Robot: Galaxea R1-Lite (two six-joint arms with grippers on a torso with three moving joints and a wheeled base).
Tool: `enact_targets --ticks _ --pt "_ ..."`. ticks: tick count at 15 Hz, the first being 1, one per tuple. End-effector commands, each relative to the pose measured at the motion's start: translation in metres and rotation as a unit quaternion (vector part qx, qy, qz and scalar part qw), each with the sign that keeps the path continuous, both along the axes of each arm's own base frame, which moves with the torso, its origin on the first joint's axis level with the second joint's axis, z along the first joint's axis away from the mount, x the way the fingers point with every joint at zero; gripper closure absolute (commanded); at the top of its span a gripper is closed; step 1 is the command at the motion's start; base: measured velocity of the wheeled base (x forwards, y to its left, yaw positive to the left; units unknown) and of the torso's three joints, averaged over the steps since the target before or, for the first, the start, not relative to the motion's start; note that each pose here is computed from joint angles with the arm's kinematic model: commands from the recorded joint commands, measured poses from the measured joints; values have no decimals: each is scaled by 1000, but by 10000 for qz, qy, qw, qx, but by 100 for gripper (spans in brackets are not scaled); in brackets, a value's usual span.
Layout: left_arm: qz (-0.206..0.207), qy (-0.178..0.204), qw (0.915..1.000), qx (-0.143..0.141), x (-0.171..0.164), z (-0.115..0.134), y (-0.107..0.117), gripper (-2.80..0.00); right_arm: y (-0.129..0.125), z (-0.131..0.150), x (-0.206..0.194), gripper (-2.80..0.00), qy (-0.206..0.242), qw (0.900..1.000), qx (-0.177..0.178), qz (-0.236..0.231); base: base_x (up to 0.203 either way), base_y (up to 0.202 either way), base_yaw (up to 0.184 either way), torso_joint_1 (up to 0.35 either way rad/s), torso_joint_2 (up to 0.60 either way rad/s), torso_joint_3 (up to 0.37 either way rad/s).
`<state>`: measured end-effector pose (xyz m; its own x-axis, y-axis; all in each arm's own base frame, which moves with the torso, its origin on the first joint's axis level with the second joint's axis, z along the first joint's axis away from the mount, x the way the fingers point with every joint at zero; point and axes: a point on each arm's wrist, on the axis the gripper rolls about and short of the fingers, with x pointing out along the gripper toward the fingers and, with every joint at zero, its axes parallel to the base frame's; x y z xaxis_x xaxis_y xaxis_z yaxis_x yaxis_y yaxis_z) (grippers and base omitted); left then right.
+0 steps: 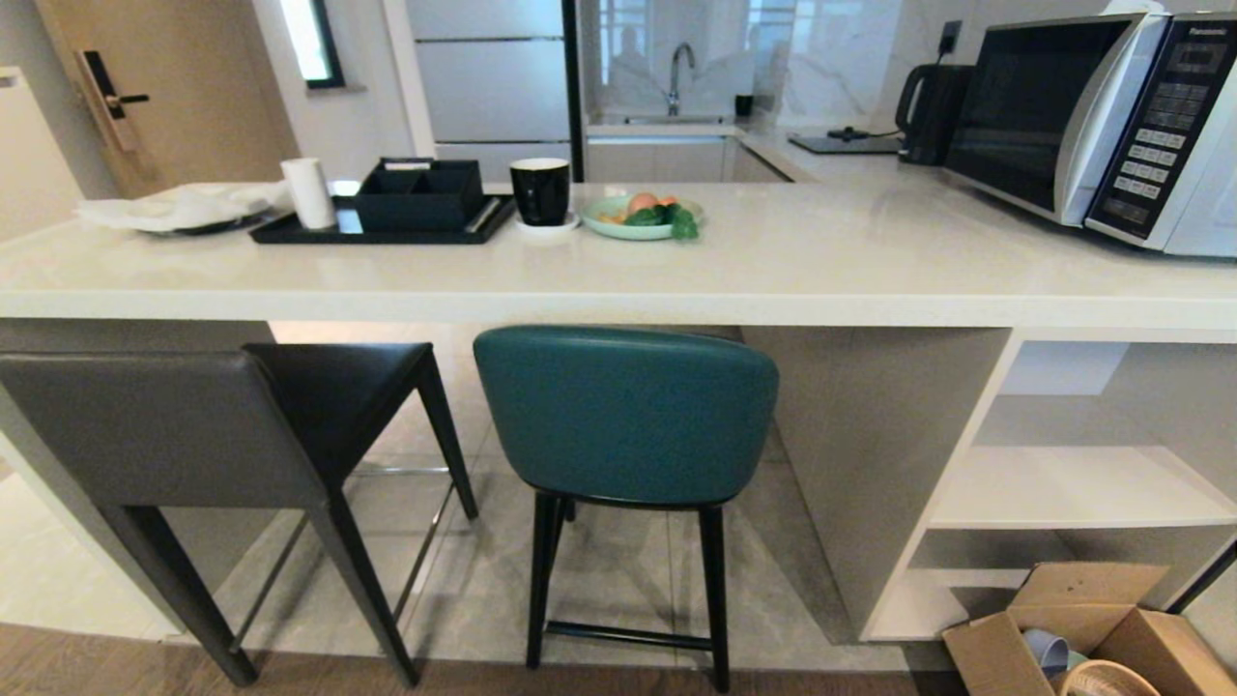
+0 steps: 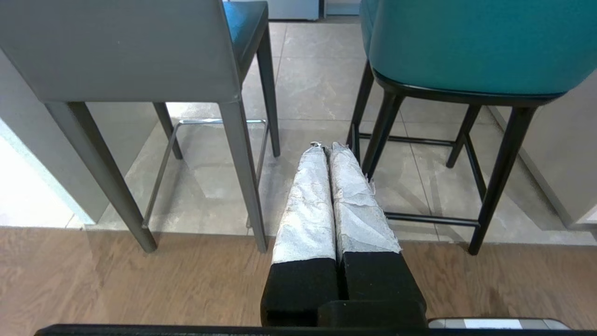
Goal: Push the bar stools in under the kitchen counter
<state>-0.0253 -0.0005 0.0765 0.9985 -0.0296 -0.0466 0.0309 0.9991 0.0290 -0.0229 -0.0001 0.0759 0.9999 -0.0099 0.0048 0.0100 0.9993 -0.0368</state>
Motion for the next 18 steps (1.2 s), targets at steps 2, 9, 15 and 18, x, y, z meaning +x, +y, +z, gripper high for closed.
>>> enact_targets --ticks 2,9,15,18 --pt "2 12 10000 10 0 0 0 0 0 0 0 0 1 10000 0 0 2 32 -5 1 -2 -1" --pt "2 12 10000 10 0 0 0 0 0 0 0 0 1 10000 0 0 0 188 -1 5 3 3" --pt "2 12 10000 10 0 0 0 0 0 0 0 0 1 10000 0 -4 0 197 0 0 2 2" --pt "2 12 10000 10 0 0 0 0 0 0 0 0 1 10000 0 -4 0 200 -1 0 0 1"
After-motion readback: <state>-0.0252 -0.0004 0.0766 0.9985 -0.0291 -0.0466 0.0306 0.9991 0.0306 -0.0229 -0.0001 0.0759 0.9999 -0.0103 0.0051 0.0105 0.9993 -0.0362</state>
